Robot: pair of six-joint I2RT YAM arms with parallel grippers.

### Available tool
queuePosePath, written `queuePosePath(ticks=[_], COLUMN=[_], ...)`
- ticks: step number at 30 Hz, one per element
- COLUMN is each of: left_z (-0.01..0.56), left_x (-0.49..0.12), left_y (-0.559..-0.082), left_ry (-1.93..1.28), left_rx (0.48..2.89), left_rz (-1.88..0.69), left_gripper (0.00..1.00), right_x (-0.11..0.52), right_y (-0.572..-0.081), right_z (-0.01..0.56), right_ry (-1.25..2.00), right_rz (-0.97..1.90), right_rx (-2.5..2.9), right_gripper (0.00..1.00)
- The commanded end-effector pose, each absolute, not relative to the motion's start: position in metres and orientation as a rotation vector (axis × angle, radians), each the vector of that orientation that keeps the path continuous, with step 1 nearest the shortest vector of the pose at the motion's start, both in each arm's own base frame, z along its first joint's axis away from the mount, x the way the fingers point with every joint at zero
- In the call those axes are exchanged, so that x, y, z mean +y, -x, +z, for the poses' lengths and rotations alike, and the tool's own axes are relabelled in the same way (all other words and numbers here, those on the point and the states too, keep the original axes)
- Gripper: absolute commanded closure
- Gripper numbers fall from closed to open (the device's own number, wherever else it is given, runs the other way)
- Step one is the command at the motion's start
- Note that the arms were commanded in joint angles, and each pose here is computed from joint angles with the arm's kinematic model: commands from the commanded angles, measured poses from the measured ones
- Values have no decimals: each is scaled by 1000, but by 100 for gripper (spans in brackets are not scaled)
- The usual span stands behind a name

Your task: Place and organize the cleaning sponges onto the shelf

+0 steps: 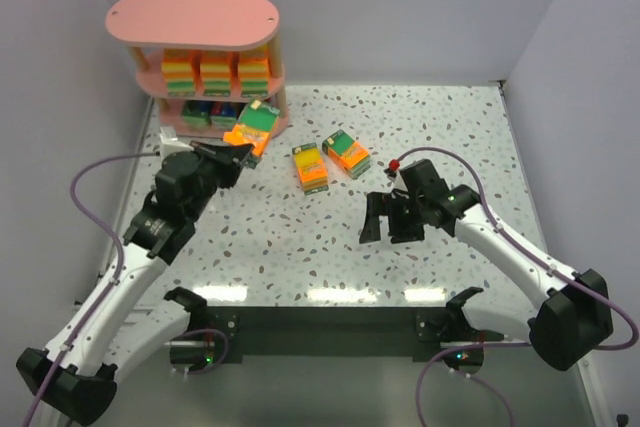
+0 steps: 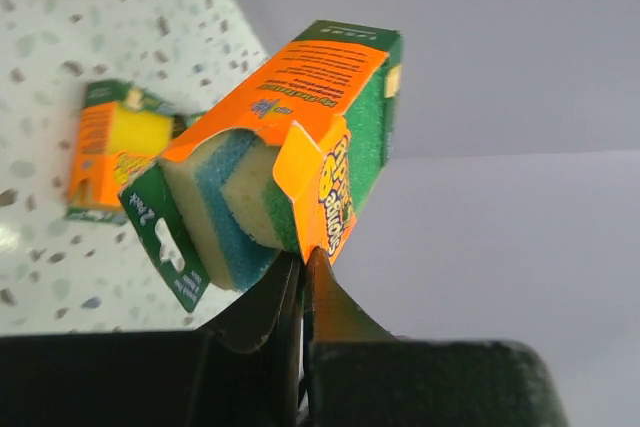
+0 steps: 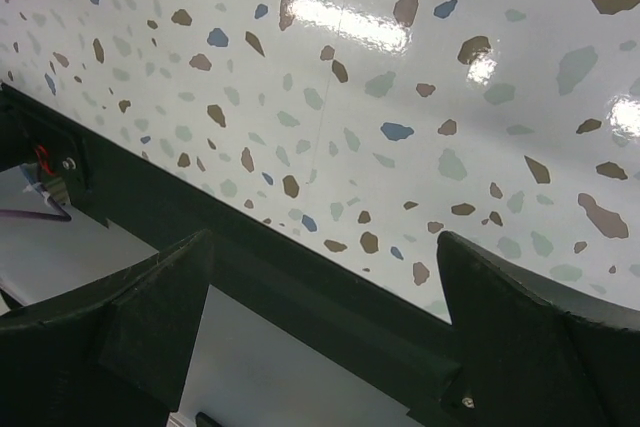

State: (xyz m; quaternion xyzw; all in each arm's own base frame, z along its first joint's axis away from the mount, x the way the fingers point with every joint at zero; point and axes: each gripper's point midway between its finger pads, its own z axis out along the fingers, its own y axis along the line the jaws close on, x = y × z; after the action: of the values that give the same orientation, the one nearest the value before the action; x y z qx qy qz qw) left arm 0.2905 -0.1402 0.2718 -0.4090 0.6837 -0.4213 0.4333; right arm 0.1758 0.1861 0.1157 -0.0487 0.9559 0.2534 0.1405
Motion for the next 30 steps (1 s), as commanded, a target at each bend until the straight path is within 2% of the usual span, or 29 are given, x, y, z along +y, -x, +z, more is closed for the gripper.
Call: queuePosePath(ticks=[1, 3, 7, 8, 15, 24, 30], left_z=[378, 393, 452, 451, 512, 518, 485], left_x=[-132, -132, -126, -124, -61, 42, 88], left_y=[-299, -320, -367, -385, -444, -473, -484], left_ry=[878, 858, 793, 800, 855, 950, 1070], left_rx=[1550, 1548, 1473, 1471, 1278, 1223, 1272], left_rz=[-1033, -975, -1109, -1094, -1029, -994, -987], left_gripper=[100, 100, 100, 100, 100, 100, 100], right_x=[192, 192, 191, 191, 190, 188, 193], right_y=[-179, -179, -179, -179, -180, -184, -190], right_z=[121, 122, 125, 127, 132, 131, 131], right_ry=[187, 189, 197, 200, 190, 215, 228], right_rz=[772, 777, 774, 774, 773, 749, 761], right_rx=[2736, 2733, 2725, 2719, 2700, 2695, 2701], right_gripper=[4, 4, 3, 4, 3, 3, 3])
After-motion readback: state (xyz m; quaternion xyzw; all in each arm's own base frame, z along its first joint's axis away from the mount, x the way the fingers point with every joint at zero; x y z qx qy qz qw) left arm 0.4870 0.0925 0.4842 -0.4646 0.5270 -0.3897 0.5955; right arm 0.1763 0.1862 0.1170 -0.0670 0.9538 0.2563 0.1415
